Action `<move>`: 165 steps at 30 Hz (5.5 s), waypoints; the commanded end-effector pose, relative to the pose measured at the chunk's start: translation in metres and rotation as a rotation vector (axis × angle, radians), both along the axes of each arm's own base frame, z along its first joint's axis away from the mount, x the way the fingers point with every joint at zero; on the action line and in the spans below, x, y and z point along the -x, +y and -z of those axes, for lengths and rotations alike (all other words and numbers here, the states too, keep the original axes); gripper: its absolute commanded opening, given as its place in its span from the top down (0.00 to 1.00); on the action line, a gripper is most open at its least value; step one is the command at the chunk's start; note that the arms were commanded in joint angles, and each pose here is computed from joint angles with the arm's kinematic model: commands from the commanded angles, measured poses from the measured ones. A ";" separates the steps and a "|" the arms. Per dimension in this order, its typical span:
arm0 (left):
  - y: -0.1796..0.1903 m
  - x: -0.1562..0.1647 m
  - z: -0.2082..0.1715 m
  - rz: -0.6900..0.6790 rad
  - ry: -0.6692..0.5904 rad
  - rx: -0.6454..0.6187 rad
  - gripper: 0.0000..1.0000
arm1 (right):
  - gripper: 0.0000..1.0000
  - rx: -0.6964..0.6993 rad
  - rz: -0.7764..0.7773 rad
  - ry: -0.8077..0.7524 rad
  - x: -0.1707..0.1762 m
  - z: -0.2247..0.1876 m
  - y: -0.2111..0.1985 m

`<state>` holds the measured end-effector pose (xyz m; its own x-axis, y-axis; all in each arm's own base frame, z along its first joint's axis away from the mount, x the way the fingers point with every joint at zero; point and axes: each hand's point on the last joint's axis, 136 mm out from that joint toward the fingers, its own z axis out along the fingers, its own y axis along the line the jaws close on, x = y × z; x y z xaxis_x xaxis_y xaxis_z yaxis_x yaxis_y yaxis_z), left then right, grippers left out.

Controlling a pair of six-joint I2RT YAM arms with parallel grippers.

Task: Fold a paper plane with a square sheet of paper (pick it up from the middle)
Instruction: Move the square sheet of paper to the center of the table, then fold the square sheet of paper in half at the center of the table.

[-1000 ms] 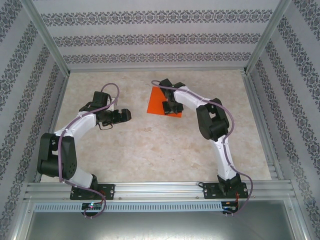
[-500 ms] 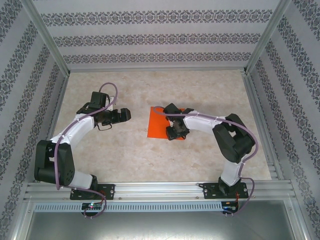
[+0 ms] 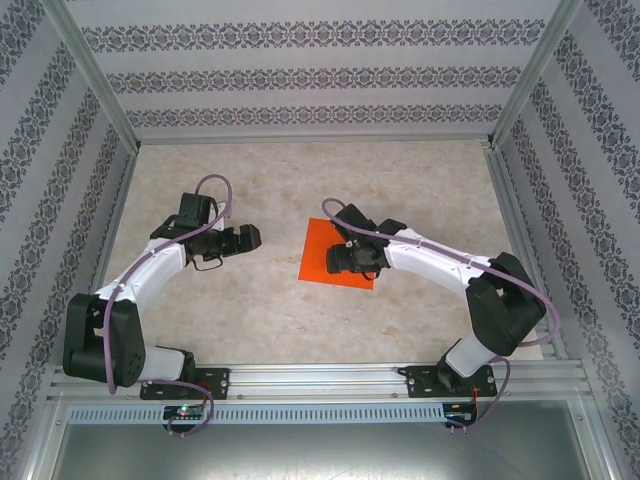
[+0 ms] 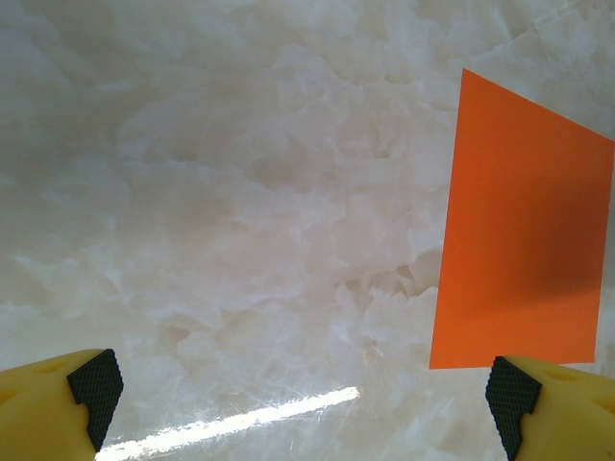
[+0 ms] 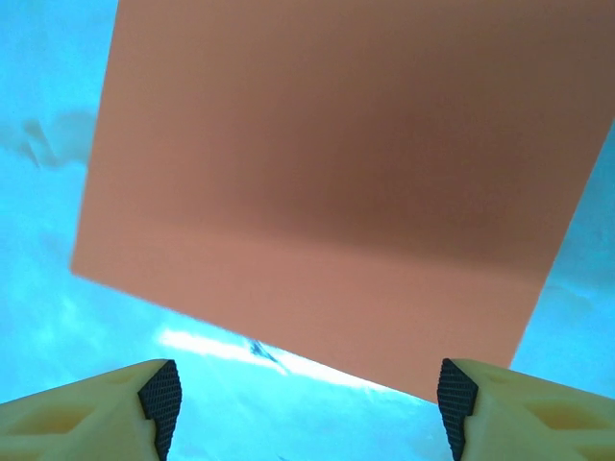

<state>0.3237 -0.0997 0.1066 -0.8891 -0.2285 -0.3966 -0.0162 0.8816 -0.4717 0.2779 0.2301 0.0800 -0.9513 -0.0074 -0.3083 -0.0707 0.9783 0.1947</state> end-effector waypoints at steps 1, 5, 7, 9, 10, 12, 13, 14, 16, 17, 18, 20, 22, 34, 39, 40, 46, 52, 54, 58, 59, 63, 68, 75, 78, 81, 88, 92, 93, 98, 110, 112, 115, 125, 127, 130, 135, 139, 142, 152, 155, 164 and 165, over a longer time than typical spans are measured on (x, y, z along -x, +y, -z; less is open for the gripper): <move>-0.007 -0.001 -0.006 0.003 -0.025 0.034 0.00 | 0.25 0.024 0.159 0.003 -0.015 0.007 0.007; -0.010 -0.002 -0.008 0.005 -0.027 0.049 0.00 | 0.20 0.145 0.173 0.011 -0.032 0.018 0.005; -0.010 -0.003 -0.010 0.007 -0.033 0.051 0.00 | 0.20 0.148 0.178 0.006 -0.041 0.021 0.009; -0.010 -0.002 -0.010 0.008 -0.034 0.051 0.00 | 0.20 0.123 0.188 0.007 -0.049 0.024 0.014; -0.010 -0.002 -0.011 0.007 -0.035 0.053 0.00 | 0.20 0.117 0.190 0.013 -0.053 0.027 0.017; -0.011 -0.003 -0.011 0.010 -0.037 0.058 0.00 | 0.20 0.134 0.193 0.028 -0.057 0.034 0.018; -0.011 -0.003 -0.011 0.010 -0.035 0.060 0.00 | 0.20 0.140 0.195 0.039 -0.059 0.038 0.018; -0.012 -0.003 -0.011 0.013 -0.033 0.062 0.00 | 0.20 0.140 0.199 0.040 -0.061 0.040 0.019; -0.013 -0.003 -0.010 0.015 -0.034 0.067 0.00 | 0.21 0.132 0.218 0.041 -0.065 0.044 0.017; -0.014 -0.004 -0.010 0.017 -0.034 0.069 0.00 | 0.22 0.132 0.217 0.046 -0.066 0.046 0.018; -0.014 -0.004 -0.009 0.019 -0.032 0.071 0.00 | 0.22 0.144 0.217 0.043 -0.069 0.045 0.016; -0.015 -0.005 -0.008 0.021 -0.028 0.078 0.00 | 0.22 0.168 0.216 0.047 -0.069 0.047 0.012; -0.016 -0.005 -0.006 0.024 -0.027 0.078 0.00 | 0.22 0.169 0.230 0.056 -0.069 0.051 0.008; -0.017 -0.007 -0.005 0.031 -0.020 0.081 0.00 | 0.24 0.167 0.229 0.114 -0.069 0.078 0.006; -0.016 -0.005 -0.004 0.031 -0.014 0.078 0.00 | 0.29 0.190 0.219 0.134 -0.065 0.094 0.004; -0.017 -0.005 -0.003 0.033 -0.011 0.079 0.00 | 0.30 0.179 0.217 0.146 -0.063 0.099 0.005; -0.016 -0.003 -0.001 0.031 -0.002 0.079 0.00 | 0.35 0.200 0.199 0.175 -0.053 0.115 0.004; -0.017 -0.003 -0.001 0.033 -0.001 0.076 0.00 | 0.41 0.206 0.182 0.134 -0.059 0.102 0.006; -0.017 -0.003 -0.001 0.033 -0.002 0.075 0.00 | 0.45 0.206 0.177 0.115 -0.062 0.095 0.007; -0.018 -0.002 0.000 0.037 0.001 0.075 0.00 | 0.52 0.196 0.165 0.062 -0.070 0.079 0.013; -0.018 -0.002 0.001 0.037 0.003 0.074 0.00 | 0.54 0.190 0.162 0.050 -0.072 0.075 0.015; -0.018 -0.002 0.000 0.037 0.001 0.074 0.00 | 0.66 0.166 0.152 0.012 -0.078 0.062 0.022; -0.018 -0.001 -0.002 0.037 -0.002 0.072 0.00 | 0.76 0.132 0.142 -0.032 -0.084 0.041 0.031; -0.013 0.001 -0.012 0.019 -0.026 0.052 0.00 | 0.80 0.006 0.125 -0.074 -0.088 0.005 0.052; -0.011 0.003 -0.022 0.011 -0.041 0.046 0.00 | 0.81 -0.085 0.109 -0.092 -0.089 -0.014 0.065; -0.008 0.004 -0.033 0.001 -0.060 0.042 0.00 | 0.83 -0.197 0.093 -0.111 -0.089 -0.035 0.078; -0.005 0.009 -0.066 -0.015 -0.114 0.059 0.00 | 0.84 -0.546 0.038 -0.097 -0.083 -0.074 0.114; -0.010 0.010 -0.078 -0.008 -0.130 0.104 0.00 | 0.84 -0.703 0.021 -0.046 -0.080 -0.076 0.123; -0.012 0.010 -0.079 -0.006 -0.130 0.116 0.00 | 0.84 -0.727 0.023 -0.031 -0.079 -0.073 0.124; -0.027 0.006 -0.075 0.011 -0.108 0.214 0.02 | 0.83 -0.730 0.005 0.038 -0.071 -0.041 0.116; -0.079 -0.011 -0.038 0.092 -0.023 0.262 0.16 | 0.81 -0.600 -0.016 0.144 -0.052 0.021 0.080; -0.088 -0.015 -0.031 0.105 -0.012 0.267 0.20 | 0.80 -0.576 -0.020 0.150 -0.050 0.027 0.075; -0.102 -0.020 -0.018 0.118 0.018 0.268 0.29 | 0.80 -0.558 -0.020 0.164 -0.049 0.036 0.068; -0.139 -0.027 0.013 0.164 0.072 0.230 0.50 | 0.77 -0.516 -0.035 0.179 -0.045 0.053 0.050; -0.146 -0.028 0.019 0.177 0.084 0.227 0.53 | 0.77 -0.508 -0.039 0.182 -0.044 0.055 0.047; -0.155 -0.028 0.028 0.189 0.098 0.219 0.58 | 0.75 -0.504 -0.041 0.185 -0.042 0.057 0.045; -0.160 -0.030 0.046 0.189 0.121 0.194 0.66 | 0.74 -0.517 -0.037 0.172 -0.044 0.054 0.044; -0.163 -0.027 0.060 0.195 0.143 0.173 0.68 | 0.72 -0.525 -0.039 0.165 -0.044 0.051 0.044; -0.166 -0.025 0.066 0.203 0.150 0.160 0.69 | 0.71 -0.525 -0.041 0.158 -0.045 0.048 0.044; -0.165 -0.019 0.083 0.209 0.186 0.137 0.72 | 0.59 -0.459 -0.037 0.123 -0.047 0.040 0.031; -0.164 -0.019 0.084 0.210 0.187 0.135 0.72 | 0.59 -0.450 -0.030 0.117 -0.049 0.040 0.029; -0.166 -0.020 0.076 0.218 0.172 0.149 0.72 | 0.60 -0.383 -0.038 0.138 -0.049 0.053 0.024; -0.167 -0.020 0.074 0.219 0.169 0.153 0.71 | 0.61 -0.378 -0.040 0.139 -0.049 0.054 0.024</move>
<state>0.3382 -0.2594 0.0257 -0.9801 -0.0890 -0.1775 0.0358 0.8003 -0.5986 0.3209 0.2614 0.0295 -0.9867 0.0563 -0.1527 -0.0453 0.8062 0.5899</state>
